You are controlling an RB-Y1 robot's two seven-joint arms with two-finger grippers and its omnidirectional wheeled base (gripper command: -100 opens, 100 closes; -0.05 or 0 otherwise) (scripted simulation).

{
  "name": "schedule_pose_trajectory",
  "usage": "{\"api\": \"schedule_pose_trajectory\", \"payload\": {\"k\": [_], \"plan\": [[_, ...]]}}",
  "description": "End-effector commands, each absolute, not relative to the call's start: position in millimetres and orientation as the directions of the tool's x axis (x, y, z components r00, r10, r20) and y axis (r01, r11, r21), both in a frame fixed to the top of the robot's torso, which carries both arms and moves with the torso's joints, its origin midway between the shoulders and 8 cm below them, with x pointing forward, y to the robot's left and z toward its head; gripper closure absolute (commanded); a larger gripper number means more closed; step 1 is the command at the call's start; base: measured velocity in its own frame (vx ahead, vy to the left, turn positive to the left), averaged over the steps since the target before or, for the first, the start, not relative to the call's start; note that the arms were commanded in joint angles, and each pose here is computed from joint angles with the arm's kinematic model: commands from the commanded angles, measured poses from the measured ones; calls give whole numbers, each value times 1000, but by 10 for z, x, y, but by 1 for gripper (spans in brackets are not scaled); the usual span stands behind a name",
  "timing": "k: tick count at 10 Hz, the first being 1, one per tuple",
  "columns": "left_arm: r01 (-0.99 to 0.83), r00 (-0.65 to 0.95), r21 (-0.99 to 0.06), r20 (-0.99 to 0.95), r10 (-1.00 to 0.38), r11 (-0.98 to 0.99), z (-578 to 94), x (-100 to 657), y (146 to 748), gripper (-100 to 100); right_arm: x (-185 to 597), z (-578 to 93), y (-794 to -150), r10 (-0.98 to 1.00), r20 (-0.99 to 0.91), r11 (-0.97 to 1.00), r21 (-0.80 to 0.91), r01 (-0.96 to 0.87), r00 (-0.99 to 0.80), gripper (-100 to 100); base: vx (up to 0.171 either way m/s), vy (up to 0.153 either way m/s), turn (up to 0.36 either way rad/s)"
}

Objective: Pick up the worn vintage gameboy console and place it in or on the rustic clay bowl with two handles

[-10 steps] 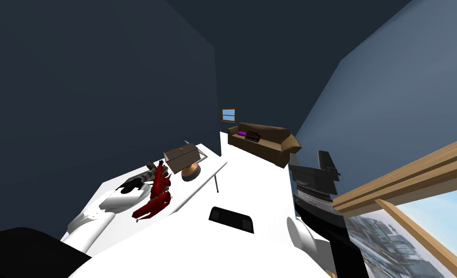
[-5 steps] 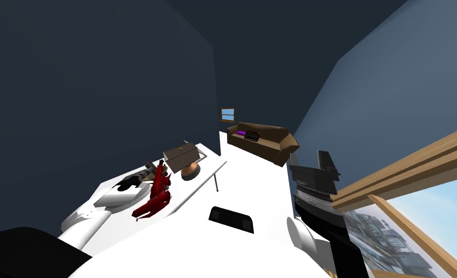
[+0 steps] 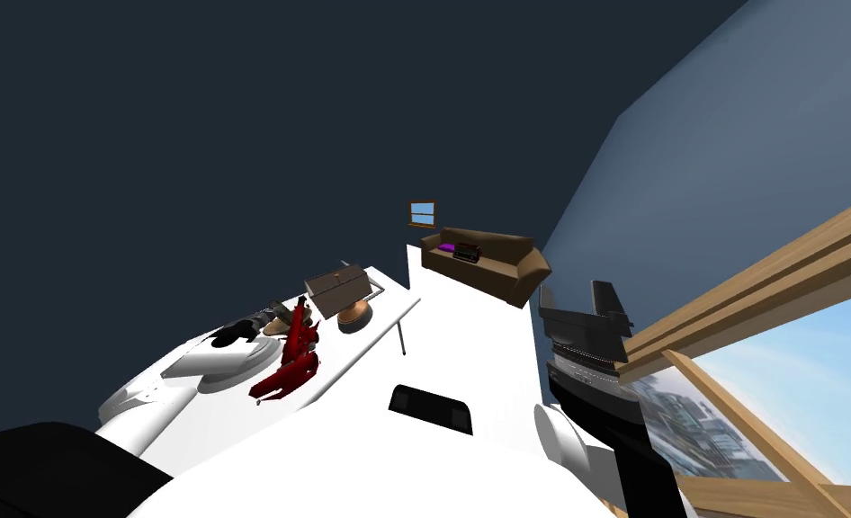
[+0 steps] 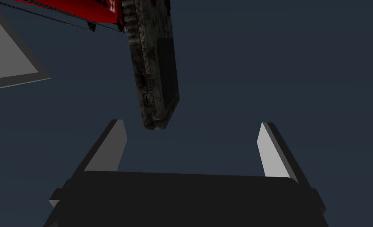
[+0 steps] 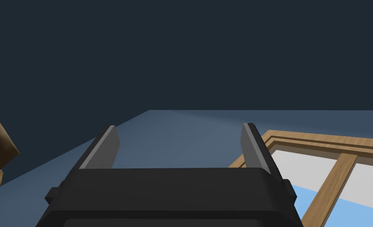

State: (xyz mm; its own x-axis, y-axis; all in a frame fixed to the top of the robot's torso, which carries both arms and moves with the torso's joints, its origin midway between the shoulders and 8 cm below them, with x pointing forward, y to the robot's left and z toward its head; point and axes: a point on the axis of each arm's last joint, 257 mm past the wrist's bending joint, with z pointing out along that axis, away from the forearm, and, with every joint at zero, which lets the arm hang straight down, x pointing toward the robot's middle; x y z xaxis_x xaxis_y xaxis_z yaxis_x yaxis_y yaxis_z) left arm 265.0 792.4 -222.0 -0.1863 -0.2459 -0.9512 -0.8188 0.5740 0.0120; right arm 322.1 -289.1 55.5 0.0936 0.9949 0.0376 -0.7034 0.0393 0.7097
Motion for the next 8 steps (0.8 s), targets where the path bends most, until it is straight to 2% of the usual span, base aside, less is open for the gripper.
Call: {"api": "schedule_pose_trajectory", "payload": {"k": [1, 2, 3, 8], "plan": [[-822, -186, 12, -951, -249, 569, -2136, 2661, 7944, -100, 3221, 555, -2891, 995, 38, 39, 710, -703, 94, 0, -42, -10, -34], [-821, -186, 12, -951, -247, 571, -2171, 2654, 7932, -100, 3221, 555, -2891, 995, 38, 39, 710, -703, 94, 0, -19, -4, -6], [-821, -186, 12, -951, -248, 570, -2168, 2652, 7934, 0, 3221, 555, -2891, 995, 38, 39, 710, -703, 94, 0, 0, 0, 0], [-821, -186, 12, -951, -248, 570, -2169, 2651, 7934, 0, 3221, 554, -2891, 995, 38, 39, 710, -703, 94, 0, 0, 0, 0]]}}
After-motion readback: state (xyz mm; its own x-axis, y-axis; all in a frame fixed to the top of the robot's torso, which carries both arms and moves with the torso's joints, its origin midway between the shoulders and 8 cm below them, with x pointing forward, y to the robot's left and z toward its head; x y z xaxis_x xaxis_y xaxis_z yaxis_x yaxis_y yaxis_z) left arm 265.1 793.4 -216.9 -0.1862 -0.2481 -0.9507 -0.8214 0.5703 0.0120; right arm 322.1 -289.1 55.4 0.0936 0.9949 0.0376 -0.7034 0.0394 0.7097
